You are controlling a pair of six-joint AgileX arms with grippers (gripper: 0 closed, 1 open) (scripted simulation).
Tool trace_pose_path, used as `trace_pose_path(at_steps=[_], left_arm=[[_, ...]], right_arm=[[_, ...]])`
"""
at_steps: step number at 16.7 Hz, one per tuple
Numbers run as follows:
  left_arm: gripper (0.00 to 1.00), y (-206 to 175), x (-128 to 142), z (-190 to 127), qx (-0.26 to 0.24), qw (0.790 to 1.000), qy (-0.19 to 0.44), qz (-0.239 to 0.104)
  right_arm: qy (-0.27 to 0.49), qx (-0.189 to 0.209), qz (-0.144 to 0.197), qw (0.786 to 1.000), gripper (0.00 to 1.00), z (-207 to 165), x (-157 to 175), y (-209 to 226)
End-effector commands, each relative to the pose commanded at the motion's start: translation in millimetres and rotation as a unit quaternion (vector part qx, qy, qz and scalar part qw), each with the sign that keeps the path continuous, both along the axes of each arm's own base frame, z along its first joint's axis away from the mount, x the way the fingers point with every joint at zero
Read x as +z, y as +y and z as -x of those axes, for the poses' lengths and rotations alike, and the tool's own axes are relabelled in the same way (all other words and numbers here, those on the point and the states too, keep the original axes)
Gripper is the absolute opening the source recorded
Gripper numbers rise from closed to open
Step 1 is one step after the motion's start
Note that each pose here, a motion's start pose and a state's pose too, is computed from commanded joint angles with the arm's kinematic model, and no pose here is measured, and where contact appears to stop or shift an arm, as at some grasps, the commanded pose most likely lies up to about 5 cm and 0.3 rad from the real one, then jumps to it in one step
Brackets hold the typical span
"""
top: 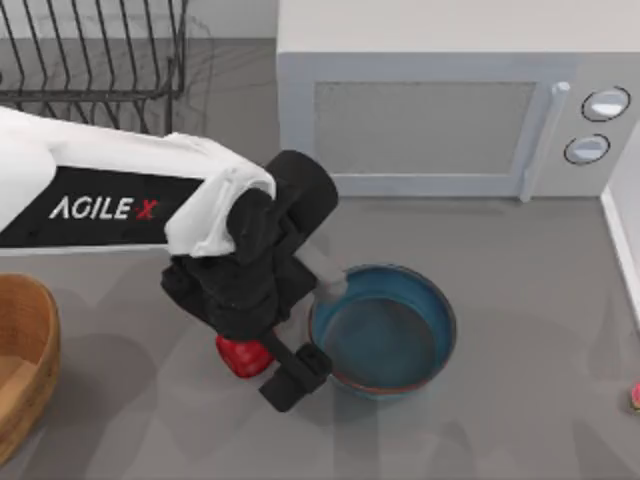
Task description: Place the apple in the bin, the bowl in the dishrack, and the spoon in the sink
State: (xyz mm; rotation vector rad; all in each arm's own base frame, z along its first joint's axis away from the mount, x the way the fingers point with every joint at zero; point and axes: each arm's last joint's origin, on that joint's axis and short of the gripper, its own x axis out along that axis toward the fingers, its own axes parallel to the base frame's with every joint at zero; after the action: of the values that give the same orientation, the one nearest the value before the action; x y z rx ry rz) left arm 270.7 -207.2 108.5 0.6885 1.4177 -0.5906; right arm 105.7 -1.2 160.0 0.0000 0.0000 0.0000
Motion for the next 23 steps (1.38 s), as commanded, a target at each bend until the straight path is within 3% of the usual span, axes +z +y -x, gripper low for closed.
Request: trace_pose_path(at_steps=[1, 14, 22, 23], left_arm=[[1.00, 0.0, 0.0, 0.0, 0.000, 1.000, 0.000, 0.000], [0.02, 0.0, 0.0, 0.0, 0.000, 1.000, 0.000, 0.000], [0.00, 0.0, 0.0, 0.0, 0.000, 1.000, 0.000, 0.000], [0.00, -2.3, 6.5, 2.9, 0.002, 1.000, 0.007, 0.017]], right_arm=[[0.000, 0.000, 0.000, 1.000, 1.00, 0.0, 0.0, 0.0], [0.000, 0.000, 0.000, 1.000, 1.00, 0.0, 0.0, 0.0], [0.000, 0.000, 0.000, 1.000, 1.00, 0.0, 0.0, 0.0], [0.000, 0.000, 0.000, 1.000, 1.00, 0.0, 0.0, 0.0]])
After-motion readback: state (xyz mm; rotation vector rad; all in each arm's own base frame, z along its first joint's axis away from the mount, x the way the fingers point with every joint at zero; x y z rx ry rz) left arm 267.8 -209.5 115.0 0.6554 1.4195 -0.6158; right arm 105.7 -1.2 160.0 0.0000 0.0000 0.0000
